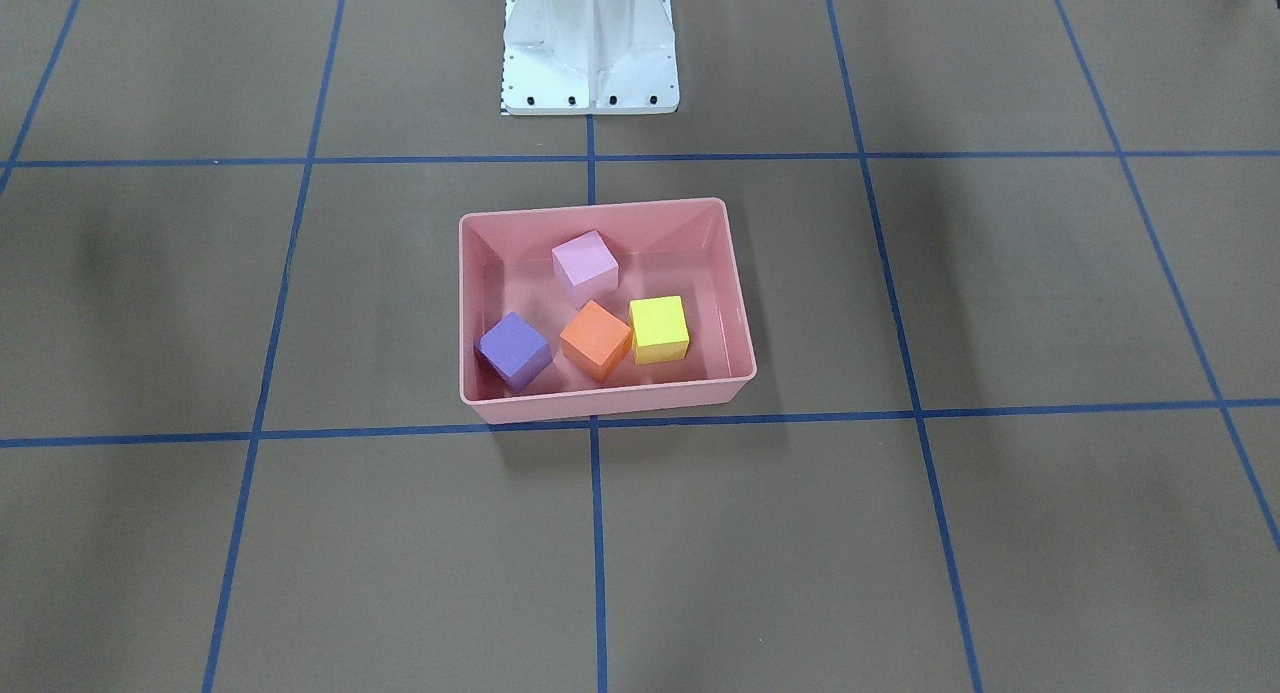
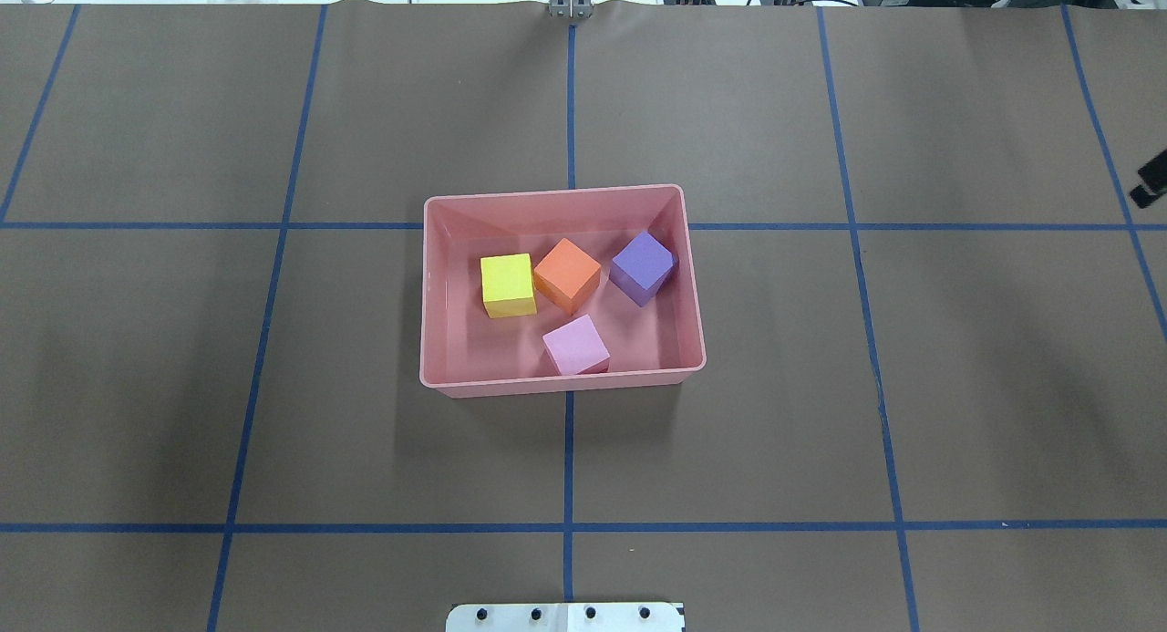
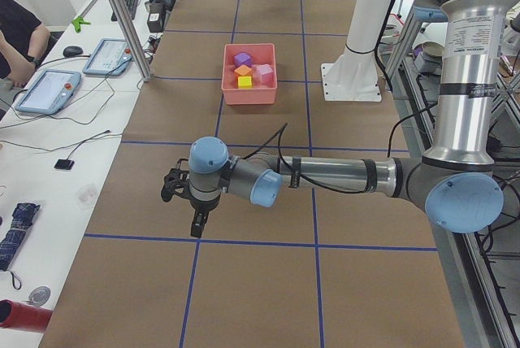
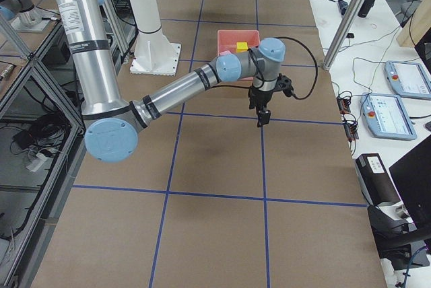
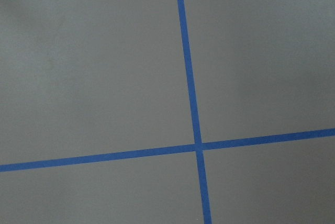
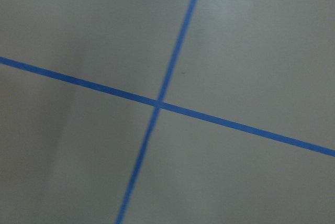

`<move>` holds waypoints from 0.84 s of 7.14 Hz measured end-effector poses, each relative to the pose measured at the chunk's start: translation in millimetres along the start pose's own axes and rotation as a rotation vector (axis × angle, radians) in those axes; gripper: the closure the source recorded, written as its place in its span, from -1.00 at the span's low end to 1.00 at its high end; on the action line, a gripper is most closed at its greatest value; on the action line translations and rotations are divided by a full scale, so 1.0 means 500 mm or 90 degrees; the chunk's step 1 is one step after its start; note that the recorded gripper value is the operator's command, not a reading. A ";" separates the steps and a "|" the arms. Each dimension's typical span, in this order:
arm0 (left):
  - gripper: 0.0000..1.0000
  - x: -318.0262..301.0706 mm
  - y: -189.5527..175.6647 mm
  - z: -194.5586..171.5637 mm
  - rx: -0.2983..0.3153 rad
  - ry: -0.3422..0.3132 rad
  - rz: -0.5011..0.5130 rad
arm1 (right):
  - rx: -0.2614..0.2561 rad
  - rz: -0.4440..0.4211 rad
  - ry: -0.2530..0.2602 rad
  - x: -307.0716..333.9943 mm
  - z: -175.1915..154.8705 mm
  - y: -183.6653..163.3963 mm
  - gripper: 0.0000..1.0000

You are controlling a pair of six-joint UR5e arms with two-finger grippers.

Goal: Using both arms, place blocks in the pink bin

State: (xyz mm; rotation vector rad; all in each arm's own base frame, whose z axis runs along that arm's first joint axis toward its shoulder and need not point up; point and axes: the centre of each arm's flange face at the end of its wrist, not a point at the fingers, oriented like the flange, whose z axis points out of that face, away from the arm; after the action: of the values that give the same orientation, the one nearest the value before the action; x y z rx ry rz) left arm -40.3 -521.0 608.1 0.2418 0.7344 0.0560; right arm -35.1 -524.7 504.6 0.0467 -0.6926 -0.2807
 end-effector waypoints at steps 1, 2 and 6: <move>-1.00 -0.001 0.005 -0.030 -0.023 -0.004 0.025 | -0.008 0.018 -0.003 0.092 0.018 0.037 -1.00; -1.00 -0.013 0.023 -0.037 -0.052 -0.004 0.048 | -0.008 0.036 -0.014 0.153 0.031 0.059 -1.00; -1.00 -0.054 0.106 -0.008 -0.099 -0.004 0.046 | -0.004 0.057 -0.037 0.220 0.062 0.089 -1.00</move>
State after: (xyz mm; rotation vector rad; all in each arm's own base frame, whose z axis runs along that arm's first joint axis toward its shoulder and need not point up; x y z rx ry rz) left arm -61.0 -472.2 635.7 0.1191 0.7119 0.1802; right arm 36.5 -510.1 603.1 0.0012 -0.7496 -0.1991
